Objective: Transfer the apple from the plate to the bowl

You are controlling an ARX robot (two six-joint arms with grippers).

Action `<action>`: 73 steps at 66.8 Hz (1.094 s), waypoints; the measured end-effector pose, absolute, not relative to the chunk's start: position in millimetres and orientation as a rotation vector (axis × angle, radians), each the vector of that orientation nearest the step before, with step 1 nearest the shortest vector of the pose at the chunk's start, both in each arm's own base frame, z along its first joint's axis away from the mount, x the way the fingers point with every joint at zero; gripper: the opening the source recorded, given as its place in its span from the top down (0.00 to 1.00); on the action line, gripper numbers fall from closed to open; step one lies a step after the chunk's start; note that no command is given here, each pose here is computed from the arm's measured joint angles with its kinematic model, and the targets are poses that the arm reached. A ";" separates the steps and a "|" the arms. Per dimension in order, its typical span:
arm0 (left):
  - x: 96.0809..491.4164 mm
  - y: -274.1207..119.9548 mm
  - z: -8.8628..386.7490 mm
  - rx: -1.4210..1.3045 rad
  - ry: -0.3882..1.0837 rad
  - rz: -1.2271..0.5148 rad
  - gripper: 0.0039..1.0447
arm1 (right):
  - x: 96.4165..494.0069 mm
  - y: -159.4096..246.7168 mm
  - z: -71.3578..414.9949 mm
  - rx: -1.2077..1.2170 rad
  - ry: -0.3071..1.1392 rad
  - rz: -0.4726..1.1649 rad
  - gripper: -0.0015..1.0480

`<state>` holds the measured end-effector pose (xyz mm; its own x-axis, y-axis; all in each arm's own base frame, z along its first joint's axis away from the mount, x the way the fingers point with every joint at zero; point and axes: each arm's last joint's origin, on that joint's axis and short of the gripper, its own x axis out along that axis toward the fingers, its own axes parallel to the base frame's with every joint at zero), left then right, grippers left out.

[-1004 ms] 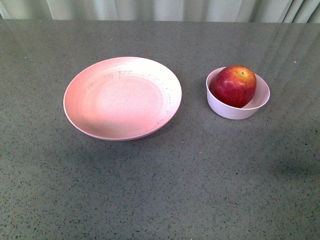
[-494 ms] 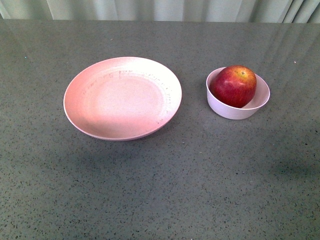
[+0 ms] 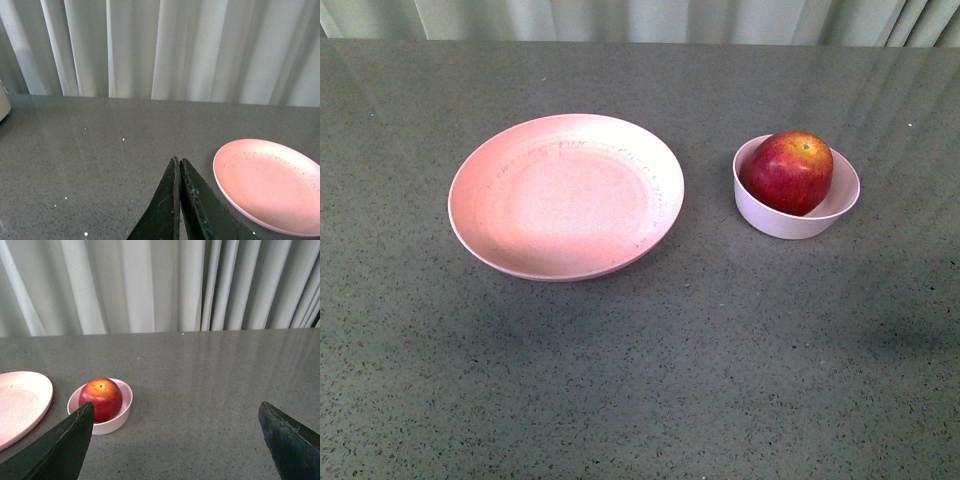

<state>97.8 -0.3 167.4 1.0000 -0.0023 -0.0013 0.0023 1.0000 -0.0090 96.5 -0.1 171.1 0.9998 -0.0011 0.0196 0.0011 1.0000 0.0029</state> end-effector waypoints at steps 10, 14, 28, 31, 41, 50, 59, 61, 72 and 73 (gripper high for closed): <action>97.8 -0.3 167.4 -0.009 0.001 -0.003 0.99 | 96.5 -0.1 171.1 0.003 -0.020 -0.001 0.09; 97.8 -0.3 167.4 -0.009 0.001 -0.003 0.89 | 96.5 -0.1 171.1 0.003 -0.020 -0.001 0.09; 97.8 -0.3 167.4 -0.009 0.001 -0.003 0.53 | 96.5 -0.1 171.1 0.003 -0.020 -0.001 0.09; 97.8 -0.3 167.4 -0.009 0.001 -0.003 0.45 | 96.5 -0.1 171.1 0.003 -0.020 -0.001 0.09; 97.7 -0.3 167.5 -0.009 0.000 -0.003 0.17 | 96.5 -0.1 171.1 0.003 -0.020 -0.001 0.09; 97.7 -0.3 167.5 -0.007 0.000 -0.003 0.08 | 96.5 -0.1 171.1 0.003 -0.020 -0.001 0.09; 97.7 -0.3 167.5 -0.007 0.000 -0.003 0.08 | 96.5 -0.1 171.1 0.003 -0.020 -0.001 0.09; 97.7 -0.3 167.5 -0.007 0.000 -0.003 0.08 | 96.5 -0.1 171.1 0.003 -0.020 -0.001 0.09; 97.7 -0.3 167.5 -0.007 0.000 -0.003 0.08 | 96.5 -0.1 171.1 0.003 -0.020 -0.001 0.09; 97.7 -0.3 167.5 -0.007 0.000 -0.003 0.08 | 96.5 -0.1 171.1 0.003 -0.020 -0.001 0.09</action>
<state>97.7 -0.3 167.5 1.0000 -0.0027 -0.0002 0.0027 1.0000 -0.0071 96.5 -0.1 171.1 0.9998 -0.0011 0.0196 0.0011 1.0000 0.0029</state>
